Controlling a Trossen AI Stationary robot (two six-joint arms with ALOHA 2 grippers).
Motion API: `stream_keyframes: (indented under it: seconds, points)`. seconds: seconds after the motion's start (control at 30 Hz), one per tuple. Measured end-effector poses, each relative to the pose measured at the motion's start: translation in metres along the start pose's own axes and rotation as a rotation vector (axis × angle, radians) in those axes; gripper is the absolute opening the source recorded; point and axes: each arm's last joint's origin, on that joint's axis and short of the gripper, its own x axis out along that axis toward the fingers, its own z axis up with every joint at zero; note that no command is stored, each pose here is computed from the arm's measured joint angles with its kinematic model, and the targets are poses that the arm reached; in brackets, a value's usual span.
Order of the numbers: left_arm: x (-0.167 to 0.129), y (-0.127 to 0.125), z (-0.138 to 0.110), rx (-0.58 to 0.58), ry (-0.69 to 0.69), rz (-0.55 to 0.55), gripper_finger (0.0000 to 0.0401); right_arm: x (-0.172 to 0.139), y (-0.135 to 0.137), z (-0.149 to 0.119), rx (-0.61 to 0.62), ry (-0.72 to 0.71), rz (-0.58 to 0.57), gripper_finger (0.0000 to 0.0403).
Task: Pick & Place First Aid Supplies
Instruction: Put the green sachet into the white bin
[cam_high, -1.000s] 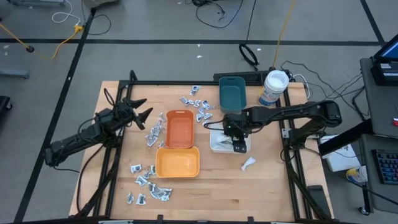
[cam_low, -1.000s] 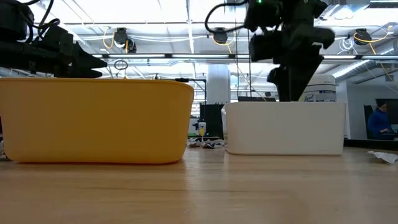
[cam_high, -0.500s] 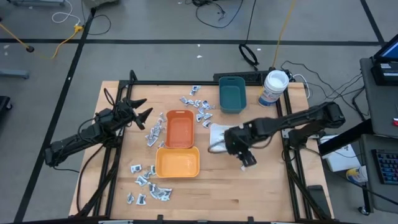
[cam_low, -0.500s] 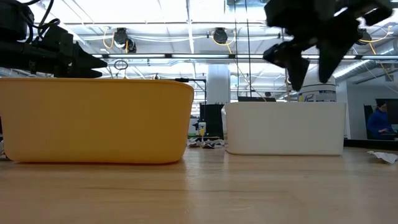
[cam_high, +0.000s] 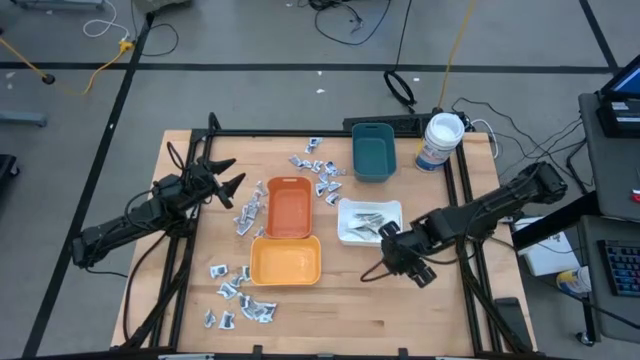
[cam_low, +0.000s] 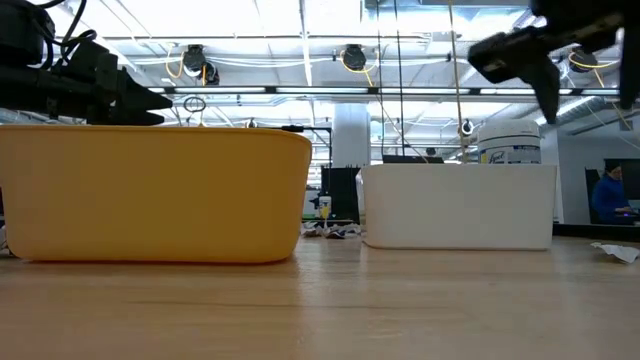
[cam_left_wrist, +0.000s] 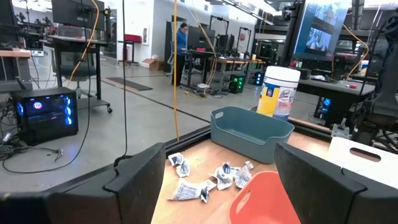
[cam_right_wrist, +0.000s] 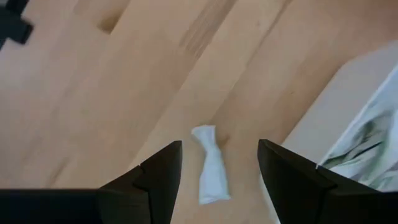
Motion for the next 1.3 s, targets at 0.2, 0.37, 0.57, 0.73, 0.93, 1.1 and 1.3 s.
stream_keyframes:
  seconds: [0.2,0.37,0.57,0.73,0.93,1.1,1.3]
  points:
    - [0.0,0.0,0.0,0.001,0.0,0.0,0.0308,0.025,0.009,-0.015,-0.005,0.097,-0.046,0.0203]
    - [0.0,0.0,0.0,0.001,0.0,0.0,0.0308,0.046,0.013,-0.023,-0.017,0.138,-0.063,0.0203]
    - [0.0,0.0,0.0,0.0,0.0,0.0,0.0308,0.068,0.015,-0.024,-0.011,0.141,-0.09,0.0203]
    - [0.0,0.0,0.0,0.0,0.0,0.0,0.0308,0.084,0.014,-0.027,-0.012,0.166,-0.098,0.0203]
    - [0.0,0.0,0.0,0.0,0.0,0.0,0.0308,0.089,0.012,-0.029,-0.016,0.18,-0.137,0.0199]
    - [0.0,0.0,0.0,0.0,0.0,0.0,0.0308,0.089,0.013,-0.026,-0.005,0.151,-0.114,0.0169]
    - [0.0,0.0,0.0,0.0,0.0,0.0,0.0308,0.091,0.013,-0.028,0.019,0.165,-0.106,0.0139]
